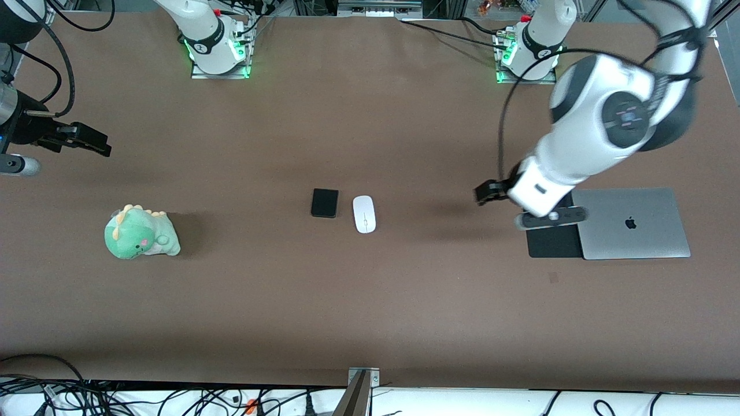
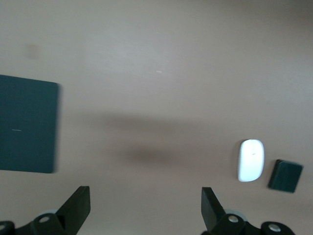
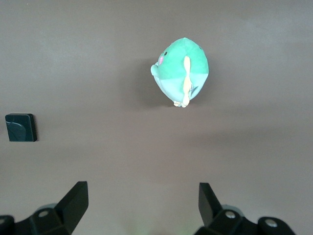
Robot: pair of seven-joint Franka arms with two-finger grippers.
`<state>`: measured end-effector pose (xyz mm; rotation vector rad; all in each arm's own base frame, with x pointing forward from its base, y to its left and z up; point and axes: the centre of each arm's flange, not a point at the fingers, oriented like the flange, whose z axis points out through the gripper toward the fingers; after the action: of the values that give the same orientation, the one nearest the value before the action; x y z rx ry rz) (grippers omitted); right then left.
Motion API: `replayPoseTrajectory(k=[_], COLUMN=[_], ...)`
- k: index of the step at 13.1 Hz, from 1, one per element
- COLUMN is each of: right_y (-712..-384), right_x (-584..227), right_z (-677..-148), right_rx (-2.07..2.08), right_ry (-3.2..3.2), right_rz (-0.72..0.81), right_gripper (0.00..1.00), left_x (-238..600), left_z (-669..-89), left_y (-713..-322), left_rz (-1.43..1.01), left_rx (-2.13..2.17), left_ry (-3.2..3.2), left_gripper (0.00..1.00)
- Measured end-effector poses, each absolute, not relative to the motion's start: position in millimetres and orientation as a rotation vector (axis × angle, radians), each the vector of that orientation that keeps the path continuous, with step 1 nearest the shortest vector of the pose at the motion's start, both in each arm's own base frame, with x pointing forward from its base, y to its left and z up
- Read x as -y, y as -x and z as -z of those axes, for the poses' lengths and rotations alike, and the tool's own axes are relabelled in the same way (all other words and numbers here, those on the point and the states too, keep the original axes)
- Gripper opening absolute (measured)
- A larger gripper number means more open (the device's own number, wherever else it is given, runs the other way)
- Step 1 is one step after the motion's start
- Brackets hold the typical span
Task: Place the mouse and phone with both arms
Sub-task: 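Move the left gripper over the white mouse and lower it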
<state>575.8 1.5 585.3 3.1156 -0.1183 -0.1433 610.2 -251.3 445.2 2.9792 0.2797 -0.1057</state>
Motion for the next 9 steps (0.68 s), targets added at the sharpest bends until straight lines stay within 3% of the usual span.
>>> replayPoseTrajectory(k=[9], right_y=[-575.8], right_x=[-1.4], right_z=[-585.3], right_rx=[0.118], right_ry=[-3.116], right_rz=[0.143], right_gripper=[1.00], left_x=[461.4], left_z=[-285.3], left_y=[-529.7], left_rz=[0.110], left_rx=[-0.447], left_ry=[-3.005], left_gripper=[1.00])
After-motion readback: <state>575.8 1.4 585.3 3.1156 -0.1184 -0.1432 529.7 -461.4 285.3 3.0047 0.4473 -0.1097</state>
